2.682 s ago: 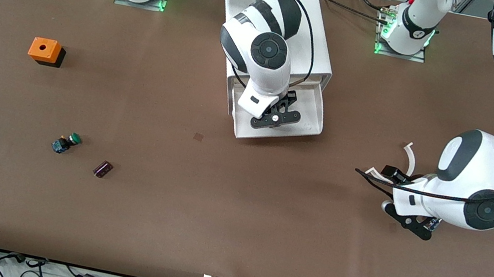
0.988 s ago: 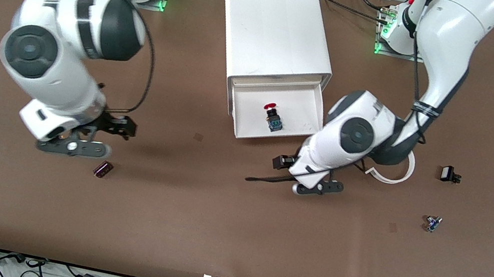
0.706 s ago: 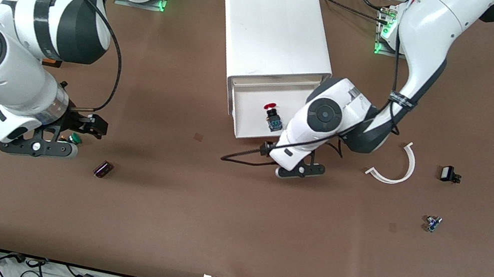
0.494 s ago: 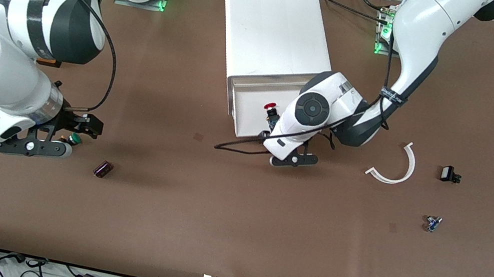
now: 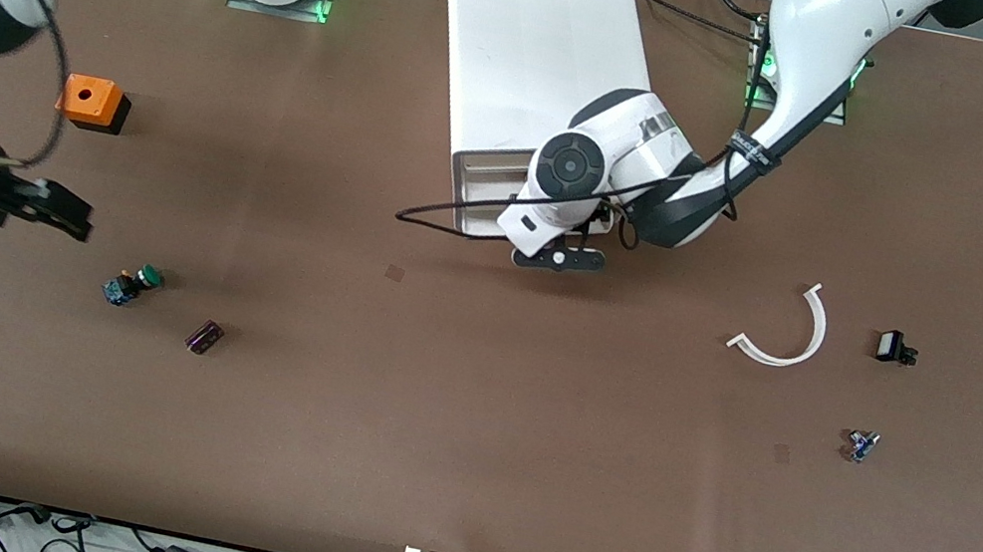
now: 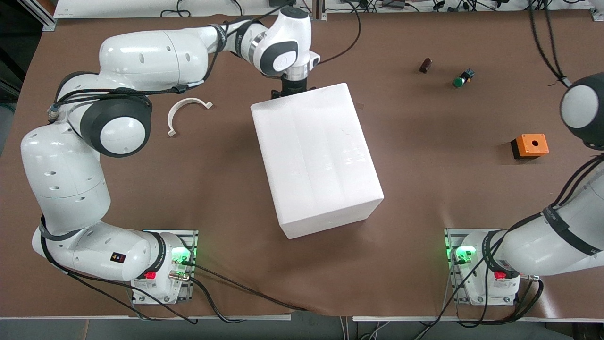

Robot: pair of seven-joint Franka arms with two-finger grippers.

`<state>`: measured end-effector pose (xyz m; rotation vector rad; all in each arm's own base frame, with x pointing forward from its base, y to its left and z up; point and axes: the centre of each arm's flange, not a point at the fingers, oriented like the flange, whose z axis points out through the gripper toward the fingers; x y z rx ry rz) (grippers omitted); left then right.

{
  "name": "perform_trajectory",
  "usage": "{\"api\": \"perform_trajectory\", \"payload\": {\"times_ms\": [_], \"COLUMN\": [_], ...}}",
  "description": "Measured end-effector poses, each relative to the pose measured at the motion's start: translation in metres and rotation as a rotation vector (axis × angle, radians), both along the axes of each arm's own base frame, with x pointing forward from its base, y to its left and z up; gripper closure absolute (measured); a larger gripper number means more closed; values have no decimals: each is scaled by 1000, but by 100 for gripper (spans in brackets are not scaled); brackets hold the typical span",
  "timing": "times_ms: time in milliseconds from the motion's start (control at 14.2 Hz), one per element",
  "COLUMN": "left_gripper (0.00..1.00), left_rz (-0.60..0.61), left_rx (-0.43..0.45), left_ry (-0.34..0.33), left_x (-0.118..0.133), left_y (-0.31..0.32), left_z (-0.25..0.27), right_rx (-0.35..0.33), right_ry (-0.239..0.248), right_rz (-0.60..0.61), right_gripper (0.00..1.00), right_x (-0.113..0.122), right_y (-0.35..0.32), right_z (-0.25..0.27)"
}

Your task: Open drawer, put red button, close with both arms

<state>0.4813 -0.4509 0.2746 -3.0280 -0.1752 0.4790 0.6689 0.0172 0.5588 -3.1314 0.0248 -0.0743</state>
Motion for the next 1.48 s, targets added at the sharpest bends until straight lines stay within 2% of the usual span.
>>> {"api": "perform_trajectory", "payload": {"times_ms": [212,494,635,776,988,1129,1271,1482], "left_gripper": [0,0,0,0,0,0,0,0], "left_rz": [-11,-5,23,52,54,45,32,-64], "left_rx": [9,14,0,-16,-43,-59,-64,-63], "left_ry": [8,16,-3,-28,-54,-73,-91,-91], "left_x": [-9,-5,15,51,107,133,146,145], "left_y": [-3,3,14,44,120,180,232,294], "left_z": [-2,1,17,48,100,127,155,202], "right_rx": [19,24,10,-2,-24,-35,-36,-35], "right_ry": [-12,0,48,67,55,58,55,55], "right_rz": [6,20,27,28,31,40,47,51], "right_gripper": [0,0,0,0,0,0,0,0], "right_x": [-20,-30,-37,-44,-66,-88,-99,-102], "right_y": [-40,-42,-40,-41,-43,-40,-36,-34], "right_z": [19,25,22,18,9,8,10,10]}}
